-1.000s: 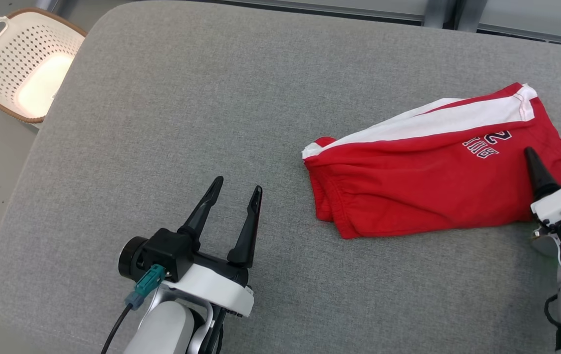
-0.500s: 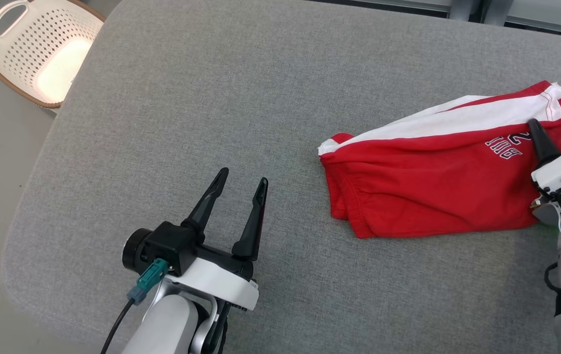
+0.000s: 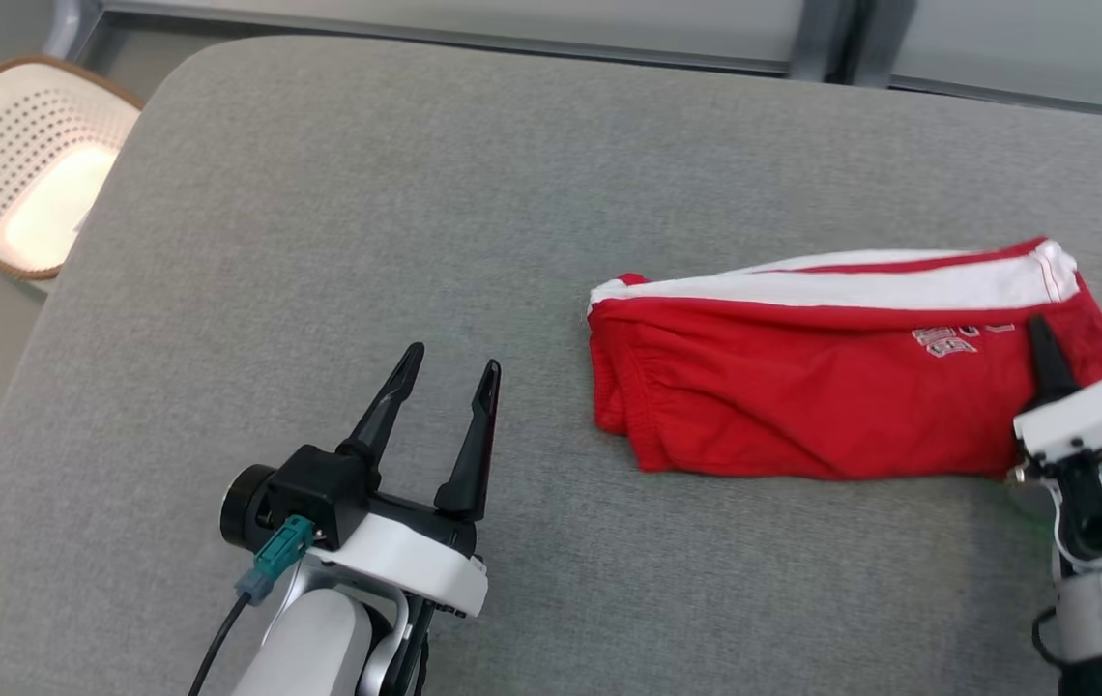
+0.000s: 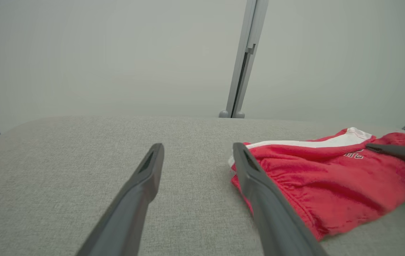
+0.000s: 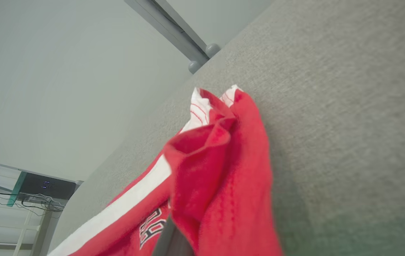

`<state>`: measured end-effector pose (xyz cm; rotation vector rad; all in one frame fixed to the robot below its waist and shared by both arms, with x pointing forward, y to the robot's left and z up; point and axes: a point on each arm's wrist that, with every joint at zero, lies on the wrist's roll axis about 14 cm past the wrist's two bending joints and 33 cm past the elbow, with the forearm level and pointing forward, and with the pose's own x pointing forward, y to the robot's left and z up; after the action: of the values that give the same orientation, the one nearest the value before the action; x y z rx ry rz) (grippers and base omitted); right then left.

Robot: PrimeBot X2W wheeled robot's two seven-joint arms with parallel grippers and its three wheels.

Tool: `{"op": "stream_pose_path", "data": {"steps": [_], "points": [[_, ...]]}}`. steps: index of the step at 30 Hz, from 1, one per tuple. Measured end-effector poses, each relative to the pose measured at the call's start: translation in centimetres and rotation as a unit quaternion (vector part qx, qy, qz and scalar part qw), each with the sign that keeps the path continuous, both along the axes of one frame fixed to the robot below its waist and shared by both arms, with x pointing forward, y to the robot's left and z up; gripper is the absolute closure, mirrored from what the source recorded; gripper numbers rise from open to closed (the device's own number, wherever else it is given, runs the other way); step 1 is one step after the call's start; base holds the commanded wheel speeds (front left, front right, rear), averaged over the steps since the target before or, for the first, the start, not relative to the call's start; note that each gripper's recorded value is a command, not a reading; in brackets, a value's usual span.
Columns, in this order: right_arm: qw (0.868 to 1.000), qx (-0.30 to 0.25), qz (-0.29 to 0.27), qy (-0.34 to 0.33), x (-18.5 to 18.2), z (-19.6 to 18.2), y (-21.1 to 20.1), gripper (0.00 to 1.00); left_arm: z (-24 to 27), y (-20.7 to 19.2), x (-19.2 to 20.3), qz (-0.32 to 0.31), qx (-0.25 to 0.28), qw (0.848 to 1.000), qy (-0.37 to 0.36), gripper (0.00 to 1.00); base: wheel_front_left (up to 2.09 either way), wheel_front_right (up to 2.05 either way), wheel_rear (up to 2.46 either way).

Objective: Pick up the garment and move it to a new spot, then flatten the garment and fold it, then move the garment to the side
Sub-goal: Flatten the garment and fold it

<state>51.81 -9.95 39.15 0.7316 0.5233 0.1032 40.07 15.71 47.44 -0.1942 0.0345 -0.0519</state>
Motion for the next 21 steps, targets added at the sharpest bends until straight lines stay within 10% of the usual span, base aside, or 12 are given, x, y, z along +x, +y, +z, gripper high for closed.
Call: {"op": "stream_pose_path", "data": {"steps": [11,21], "points": [[0.996,-0.024,-0.090,-0.009,-5.6,-0.3,-6.8,1.00,0.9,-2.0,-0.2,-0.031,-0.005,0.999,-0.015,0.00,0.00,0.00,0.00],[0.994,-0.004,-0.031,-0.101,-4.0,4.6,-1.3,1.00,1.1,-1.2,-1.4,-0.022,-0.004,1.000,-0.016,0.00,0.00,0.00,0.00]]}}
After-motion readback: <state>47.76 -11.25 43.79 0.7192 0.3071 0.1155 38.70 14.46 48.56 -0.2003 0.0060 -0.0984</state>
